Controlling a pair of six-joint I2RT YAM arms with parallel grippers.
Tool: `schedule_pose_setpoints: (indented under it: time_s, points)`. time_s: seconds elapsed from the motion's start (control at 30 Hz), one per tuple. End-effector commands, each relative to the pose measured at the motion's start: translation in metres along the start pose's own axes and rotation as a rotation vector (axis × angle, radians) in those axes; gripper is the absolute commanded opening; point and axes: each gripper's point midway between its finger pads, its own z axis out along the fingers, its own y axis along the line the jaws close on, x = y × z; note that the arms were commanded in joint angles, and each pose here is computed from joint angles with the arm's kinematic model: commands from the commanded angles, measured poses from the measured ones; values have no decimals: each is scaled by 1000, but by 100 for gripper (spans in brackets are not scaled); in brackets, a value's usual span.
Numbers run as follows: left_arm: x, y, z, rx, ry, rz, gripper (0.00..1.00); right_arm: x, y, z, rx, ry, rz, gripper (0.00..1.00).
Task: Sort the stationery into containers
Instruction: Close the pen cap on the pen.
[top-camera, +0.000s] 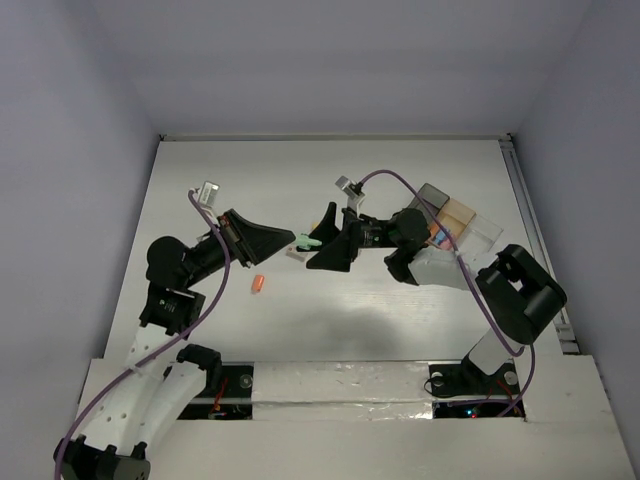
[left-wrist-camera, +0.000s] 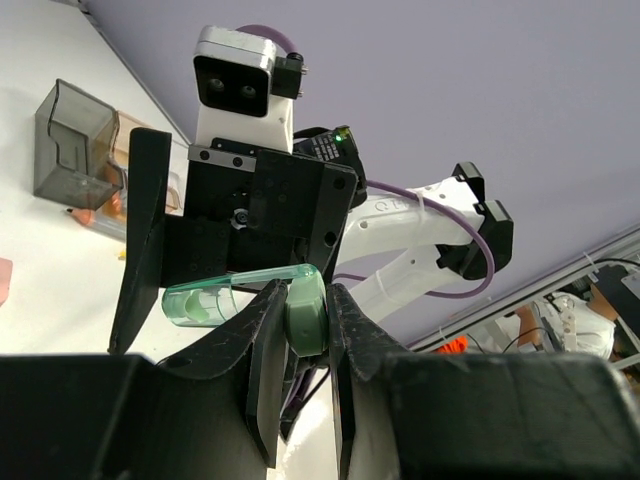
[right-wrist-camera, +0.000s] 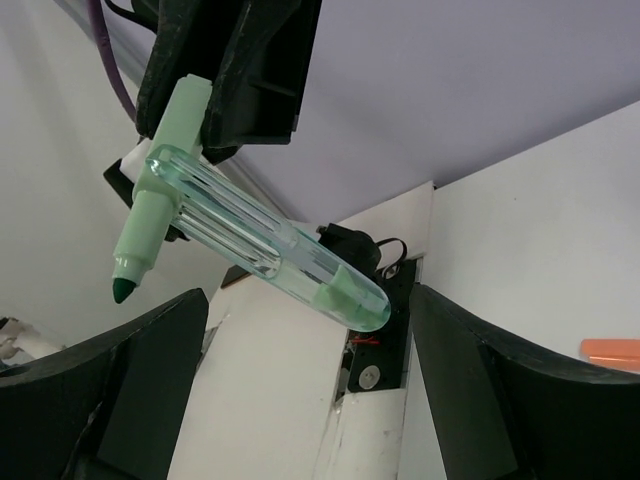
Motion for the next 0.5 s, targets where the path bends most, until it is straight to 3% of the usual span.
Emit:
schedule_pose_setpoints:
  time_s: [0.0, 0.47]
  points:
    - [-7, -17, -3, 63, -32, 54, 0, -38, 72, 1, -261, -122, -403, 88]
    - [-2, -10, -5, 49, -32, 37, 0, -39, 89, -6, -269, -141, -455, 78]
